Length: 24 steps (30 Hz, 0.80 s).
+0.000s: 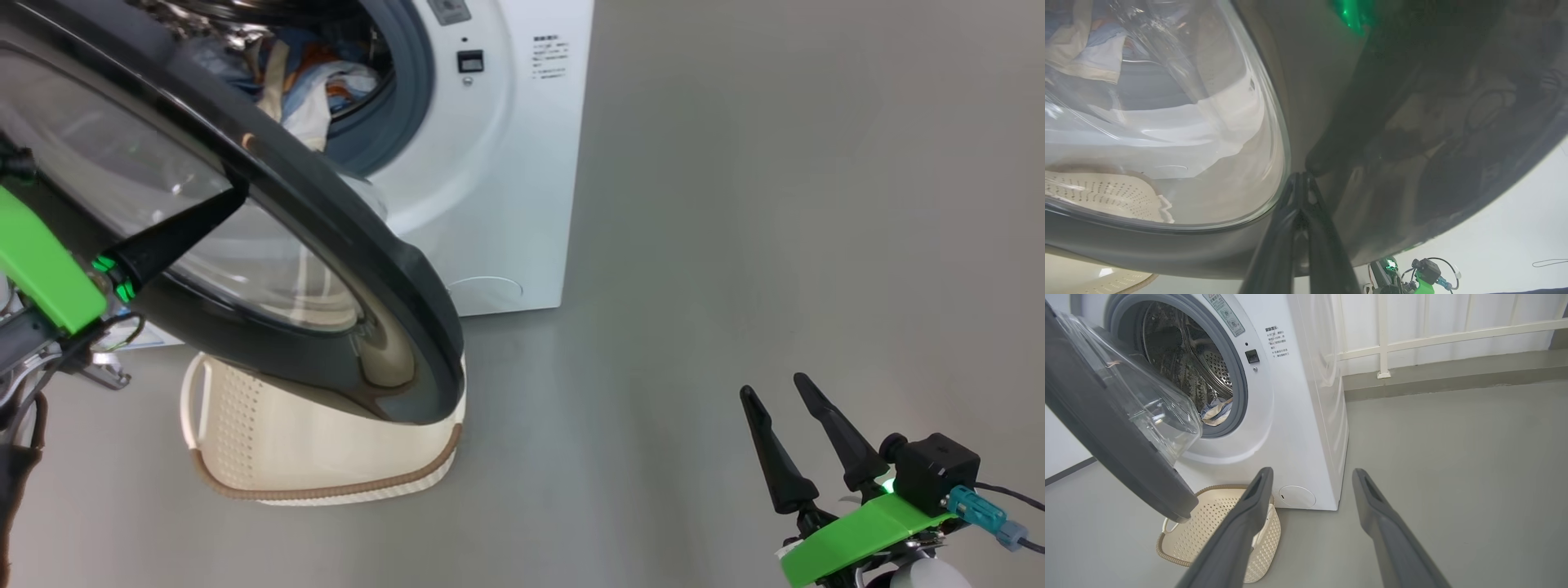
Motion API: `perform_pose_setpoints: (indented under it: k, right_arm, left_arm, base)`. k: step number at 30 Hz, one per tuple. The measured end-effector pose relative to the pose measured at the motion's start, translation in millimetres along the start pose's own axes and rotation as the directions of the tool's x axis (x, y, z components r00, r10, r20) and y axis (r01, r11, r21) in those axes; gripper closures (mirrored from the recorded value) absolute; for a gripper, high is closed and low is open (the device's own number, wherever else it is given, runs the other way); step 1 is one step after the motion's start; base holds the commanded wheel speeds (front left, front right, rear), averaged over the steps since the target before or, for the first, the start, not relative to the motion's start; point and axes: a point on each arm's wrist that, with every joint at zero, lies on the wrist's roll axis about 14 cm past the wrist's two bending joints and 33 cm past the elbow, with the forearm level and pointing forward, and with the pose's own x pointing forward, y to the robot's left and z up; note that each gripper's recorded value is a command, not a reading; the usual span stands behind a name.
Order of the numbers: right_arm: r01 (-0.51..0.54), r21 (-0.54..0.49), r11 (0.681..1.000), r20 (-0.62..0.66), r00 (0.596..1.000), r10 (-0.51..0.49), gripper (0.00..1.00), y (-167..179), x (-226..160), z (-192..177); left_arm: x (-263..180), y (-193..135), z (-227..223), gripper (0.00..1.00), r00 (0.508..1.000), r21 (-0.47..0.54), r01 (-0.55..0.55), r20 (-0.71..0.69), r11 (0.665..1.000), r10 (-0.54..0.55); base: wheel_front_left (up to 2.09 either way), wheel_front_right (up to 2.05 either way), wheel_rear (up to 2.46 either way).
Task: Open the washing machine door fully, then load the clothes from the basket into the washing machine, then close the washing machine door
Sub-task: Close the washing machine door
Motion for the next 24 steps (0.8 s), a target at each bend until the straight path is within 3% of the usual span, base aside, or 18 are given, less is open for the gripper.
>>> perform_pose_setpoints:
  k: [4, 5, 6, 7, 8, 24]
  right_arm:
    - [-0.019, -0.001, 1.0, 0.004, 1.0, 0.019, 0.0, 5.2, 3.3, 1.2]
    - [-0.023, -0.002, 1.0, 0.005, 1.0, 0.023, 0.0, 6.2, 3.8, 1.7]
    - [-0.026, -0.002, 1.0, 0.007, 1.0, 0.026, 0.0, 7.3, 4.3, 2.3]
    - [-0.03, -0.003, 1.0, 0.009, 1.0, 0.03, 0.0, 8.3, 4.7, 3.0]
    - [-0.034, -0.004, 0.999, 0.01, 0.999, 0.034, 0.0, 9.1, 5.1, 3.6]
    - [-0.06, -0.02, 0.998, 0.02, 0.998, 0.061, 0.0, 13.8, 8.1, 8.7]
  left_arm:
    - [-11.2, 6.7, -2.2, 1.0, 0.999, -0.011, -0.026, 0.028, 1.0, 0.026]
    - [-14.6, 9.7, -3.3, 0.88, 0.999, -0.017, -0.036, 0.04, 0.999, 0.036]
    - [-18.0, 12.5, -5.2, 0.52, 0.998, -0.022, -0.045, 0.047, 0.999, 0.046]
    - [-21.6, 15.3, -7.6, 0.06, 0.997, -0.027, -0.055, 0.053, 0.998, 0.056]
    - [-25.2, 18.1, -9.5, 0.0, 0.996, -0.033, -0.064, 0.063, 0.997, 0.066]
    - [-80.7, 61.0, -60.4, 0.0, 0.953, -0.196, -0.184, 0.203, 0.963, 0.224]
  base:
    - [0.0, 0.0, 0.0]
    - [0.0, 0.0, 0.0]
    - [0.0, 0.0, 0.0]
    - [0.0, 0.0, 0.0]
    - [0.0, 0.0, 0.0]
    - [0.0, 0.0, 0.0]
